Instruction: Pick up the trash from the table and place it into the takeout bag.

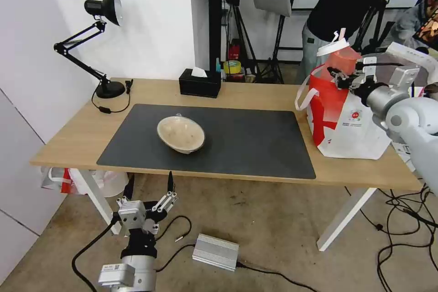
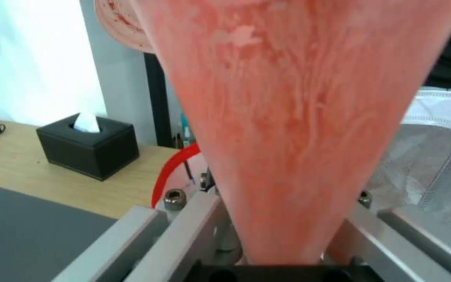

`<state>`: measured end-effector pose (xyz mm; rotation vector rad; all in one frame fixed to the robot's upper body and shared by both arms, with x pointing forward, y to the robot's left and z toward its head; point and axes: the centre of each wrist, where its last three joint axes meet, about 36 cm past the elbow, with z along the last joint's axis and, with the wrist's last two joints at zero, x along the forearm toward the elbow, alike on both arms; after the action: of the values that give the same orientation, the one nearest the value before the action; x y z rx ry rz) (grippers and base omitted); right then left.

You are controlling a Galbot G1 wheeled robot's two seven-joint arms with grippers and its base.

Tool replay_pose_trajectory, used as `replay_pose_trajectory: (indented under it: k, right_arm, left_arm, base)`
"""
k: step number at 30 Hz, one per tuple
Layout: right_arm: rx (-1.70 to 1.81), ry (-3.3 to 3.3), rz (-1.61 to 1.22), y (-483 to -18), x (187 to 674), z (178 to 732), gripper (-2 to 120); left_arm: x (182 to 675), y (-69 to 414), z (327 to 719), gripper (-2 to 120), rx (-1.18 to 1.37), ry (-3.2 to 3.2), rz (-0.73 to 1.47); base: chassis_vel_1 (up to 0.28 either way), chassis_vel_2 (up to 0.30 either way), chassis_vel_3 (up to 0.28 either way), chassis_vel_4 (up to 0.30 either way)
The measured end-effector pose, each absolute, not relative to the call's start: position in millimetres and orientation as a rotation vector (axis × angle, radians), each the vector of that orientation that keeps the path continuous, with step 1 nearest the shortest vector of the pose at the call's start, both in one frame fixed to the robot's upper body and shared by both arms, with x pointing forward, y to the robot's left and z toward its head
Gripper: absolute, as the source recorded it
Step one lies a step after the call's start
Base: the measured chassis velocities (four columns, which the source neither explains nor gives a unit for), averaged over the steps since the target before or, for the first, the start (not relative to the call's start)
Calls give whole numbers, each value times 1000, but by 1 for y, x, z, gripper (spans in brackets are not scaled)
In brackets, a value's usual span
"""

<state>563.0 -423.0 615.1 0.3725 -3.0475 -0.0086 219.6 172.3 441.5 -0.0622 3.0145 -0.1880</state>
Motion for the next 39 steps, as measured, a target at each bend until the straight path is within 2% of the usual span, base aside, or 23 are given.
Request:
replay_pose_trajectory:
  k: [39]
  right_arm:
    - [419, -3039, -99, -413, 563, 618, 4]
  left_arm:
    - [221, 170, 441, 100, -63, 3012, -193]
  base:
    - [0, 0, 0, 0]
